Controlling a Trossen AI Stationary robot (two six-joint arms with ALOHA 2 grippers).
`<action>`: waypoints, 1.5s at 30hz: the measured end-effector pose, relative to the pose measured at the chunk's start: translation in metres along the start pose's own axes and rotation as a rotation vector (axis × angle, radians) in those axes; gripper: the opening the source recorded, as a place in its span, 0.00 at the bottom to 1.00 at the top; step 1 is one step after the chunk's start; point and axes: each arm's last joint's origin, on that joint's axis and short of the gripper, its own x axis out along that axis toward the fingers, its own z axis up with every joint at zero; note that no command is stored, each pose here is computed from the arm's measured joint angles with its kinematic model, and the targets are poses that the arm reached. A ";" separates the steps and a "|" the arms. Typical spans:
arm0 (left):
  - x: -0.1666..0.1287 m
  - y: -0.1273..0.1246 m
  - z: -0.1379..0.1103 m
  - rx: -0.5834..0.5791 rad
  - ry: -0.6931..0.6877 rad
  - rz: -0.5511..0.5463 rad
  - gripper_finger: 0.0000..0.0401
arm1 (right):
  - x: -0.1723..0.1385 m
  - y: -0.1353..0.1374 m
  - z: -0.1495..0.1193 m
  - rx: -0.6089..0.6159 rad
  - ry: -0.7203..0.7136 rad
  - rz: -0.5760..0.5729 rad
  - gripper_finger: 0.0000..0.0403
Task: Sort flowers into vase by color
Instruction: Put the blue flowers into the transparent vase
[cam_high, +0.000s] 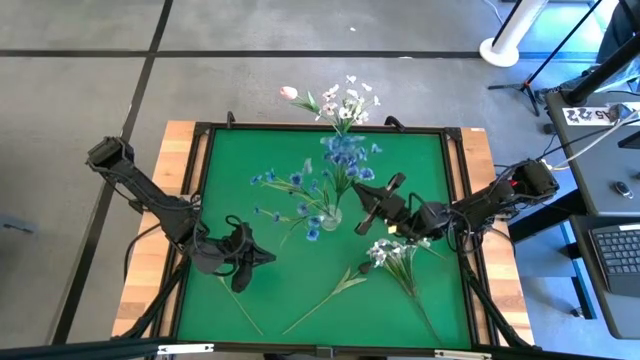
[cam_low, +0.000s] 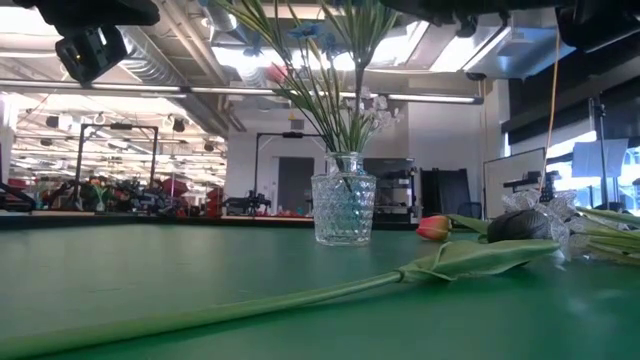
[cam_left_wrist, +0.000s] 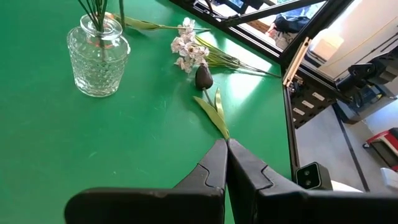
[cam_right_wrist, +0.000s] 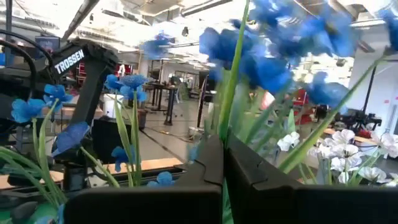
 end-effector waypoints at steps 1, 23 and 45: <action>0.000 0.000 0.000 0.000 0.000 0.000 0.00 | 0.000 0.000 0.000 -0.007 0.000 0.000 0.00; 0.000 0.000 0.000 0.028 -0.010 0.010 0.00 | 0.014 -0.006 -0.014 -0.083 0.025 0.102 0.00; 0.000 0.000 0.000 0.027 0.004 -0.003 0.00 | -0.023 0.021 -0.021 -0.171 0.232 0.130 0.46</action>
